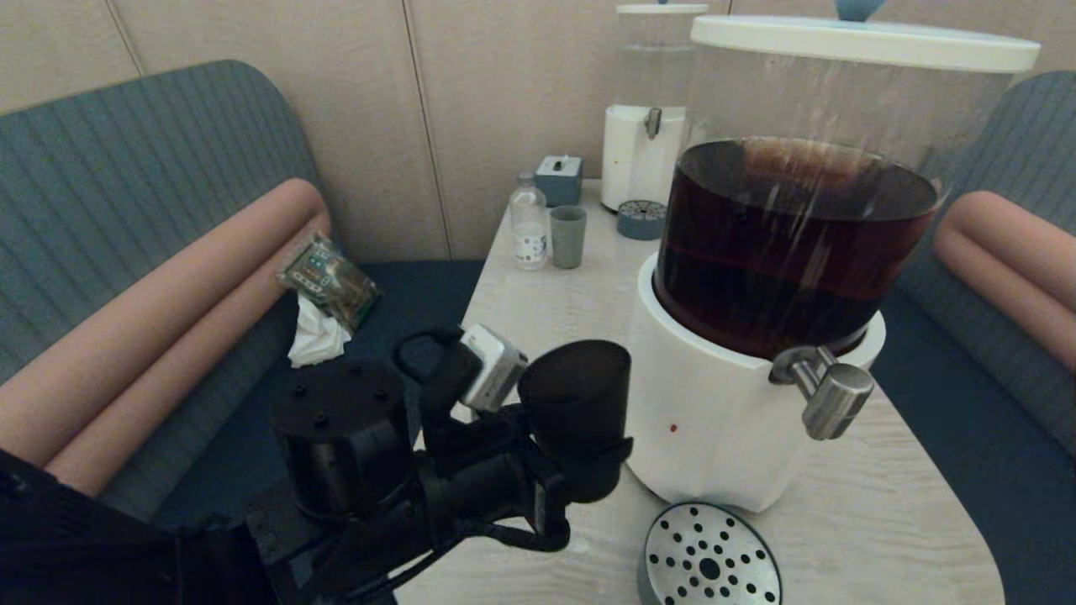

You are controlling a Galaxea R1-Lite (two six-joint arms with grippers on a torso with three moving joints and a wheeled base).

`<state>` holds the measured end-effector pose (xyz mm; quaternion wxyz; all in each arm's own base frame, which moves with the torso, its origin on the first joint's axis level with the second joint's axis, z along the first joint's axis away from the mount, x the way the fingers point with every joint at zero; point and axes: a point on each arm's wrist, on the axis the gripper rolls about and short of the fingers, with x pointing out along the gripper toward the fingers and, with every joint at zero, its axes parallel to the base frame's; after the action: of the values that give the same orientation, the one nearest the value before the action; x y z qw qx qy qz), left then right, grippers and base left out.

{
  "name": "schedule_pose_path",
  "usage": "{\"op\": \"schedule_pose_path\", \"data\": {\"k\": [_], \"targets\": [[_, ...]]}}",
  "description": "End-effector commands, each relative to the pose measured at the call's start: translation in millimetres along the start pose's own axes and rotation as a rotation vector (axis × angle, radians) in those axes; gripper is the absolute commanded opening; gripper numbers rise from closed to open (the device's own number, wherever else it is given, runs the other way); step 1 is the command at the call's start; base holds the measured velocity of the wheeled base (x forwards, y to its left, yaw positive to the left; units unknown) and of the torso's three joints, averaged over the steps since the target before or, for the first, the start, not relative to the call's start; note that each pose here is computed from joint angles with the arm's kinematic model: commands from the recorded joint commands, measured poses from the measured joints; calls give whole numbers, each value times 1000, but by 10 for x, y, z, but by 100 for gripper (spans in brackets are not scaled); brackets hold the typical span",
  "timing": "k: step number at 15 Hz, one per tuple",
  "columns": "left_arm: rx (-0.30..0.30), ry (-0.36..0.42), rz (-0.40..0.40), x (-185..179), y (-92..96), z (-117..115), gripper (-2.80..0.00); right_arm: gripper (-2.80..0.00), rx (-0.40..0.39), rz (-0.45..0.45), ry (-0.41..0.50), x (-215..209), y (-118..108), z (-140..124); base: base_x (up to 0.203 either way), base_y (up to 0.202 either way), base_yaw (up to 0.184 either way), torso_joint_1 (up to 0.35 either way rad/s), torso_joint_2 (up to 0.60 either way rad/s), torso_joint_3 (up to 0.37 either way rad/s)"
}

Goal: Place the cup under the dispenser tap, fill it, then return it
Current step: Place the cup next to the water dispenser

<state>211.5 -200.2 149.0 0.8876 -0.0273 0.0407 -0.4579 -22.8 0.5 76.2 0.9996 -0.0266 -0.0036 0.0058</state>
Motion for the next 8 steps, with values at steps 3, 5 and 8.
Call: {"op": "schedule_pose_path", "data": {"k": [3,5,8], "targets": [[8,-67,128,-100,345,165,-280,-280,0,1,2,2,0,-8,0,0,0,0,0,0],[14,-62,184,-60,539,135,-280,-280,0,1,2,2,0,-8,0,0,0,0,0,0],[19,-72,244,127,848,15,-280,-280,0,1,2,2,0,-8,0,0,0,0,0,0]]}}
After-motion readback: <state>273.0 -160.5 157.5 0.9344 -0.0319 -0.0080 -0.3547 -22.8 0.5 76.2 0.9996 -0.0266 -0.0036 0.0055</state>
